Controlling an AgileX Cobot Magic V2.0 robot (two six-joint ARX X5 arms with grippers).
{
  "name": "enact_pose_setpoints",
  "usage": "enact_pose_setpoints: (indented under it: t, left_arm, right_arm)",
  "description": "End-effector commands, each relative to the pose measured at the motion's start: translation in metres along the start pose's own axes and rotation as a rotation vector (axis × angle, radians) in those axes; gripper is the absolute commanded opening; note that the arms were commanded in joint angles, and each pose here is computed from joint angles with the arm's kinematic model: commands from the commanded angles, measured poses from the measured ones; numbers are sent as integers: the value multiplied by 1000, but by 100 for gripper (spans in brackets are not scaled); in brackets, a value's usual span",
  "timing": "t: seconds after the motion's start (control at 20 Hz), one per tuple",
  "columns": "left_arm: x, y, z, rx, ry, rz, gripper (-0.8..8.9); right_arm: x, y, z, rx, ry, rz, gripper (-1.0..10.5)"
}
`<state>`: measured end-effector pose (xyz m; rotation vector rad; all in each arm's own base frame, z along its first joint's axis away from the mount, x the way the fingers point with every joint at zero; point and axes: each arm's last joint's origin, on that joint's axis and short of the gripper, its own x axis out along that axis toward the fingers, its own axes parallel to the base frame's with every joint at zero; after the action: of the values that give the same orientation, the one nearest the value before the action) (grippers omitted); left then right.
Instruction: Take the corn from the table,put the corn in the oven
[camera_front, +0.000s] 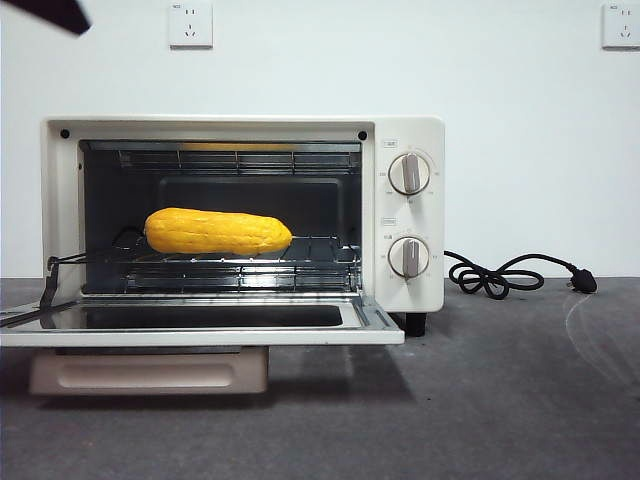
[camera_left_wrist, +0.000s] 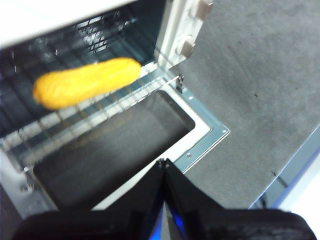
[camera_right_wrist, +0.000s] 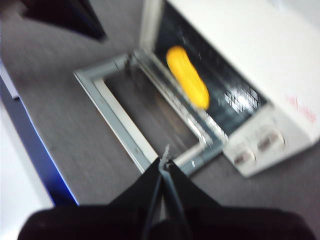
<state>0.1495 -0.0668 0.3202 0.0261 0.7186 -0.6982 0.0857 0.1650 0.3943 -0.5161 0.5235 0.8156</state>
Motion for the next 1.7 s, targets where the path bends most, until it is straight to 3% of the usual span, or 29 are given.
enact_pose_setpoints:
  t: [0.05,0.25,0.55,0.85,1.35,1.7]
  left_arm:
    - [-3,25,-9,-65,-22,-6,-9]
    - [-15,58,-21,-206,-97,-65,-9]
    - [-24,110,-39,-476,-107,13,-9]
    - [5,141,-52,-606,21,-39,-9]
    - [57,185,-87,-811,245,-92,-9]
    - [86,187,-101,-819,433,-64,-9]
  right_arm:
    - [8,-14,-2,75,39,32,-12]
    - [18,-40,-8,174,75,120,-12]
    - [46,-79,-18,280,111,304,-12]
    - [66,-92,-22,305,160,301,-12]
    - [73,-94,-23,283,171,307,-12]
    - [73,-94,-23,283,171,307,-12]
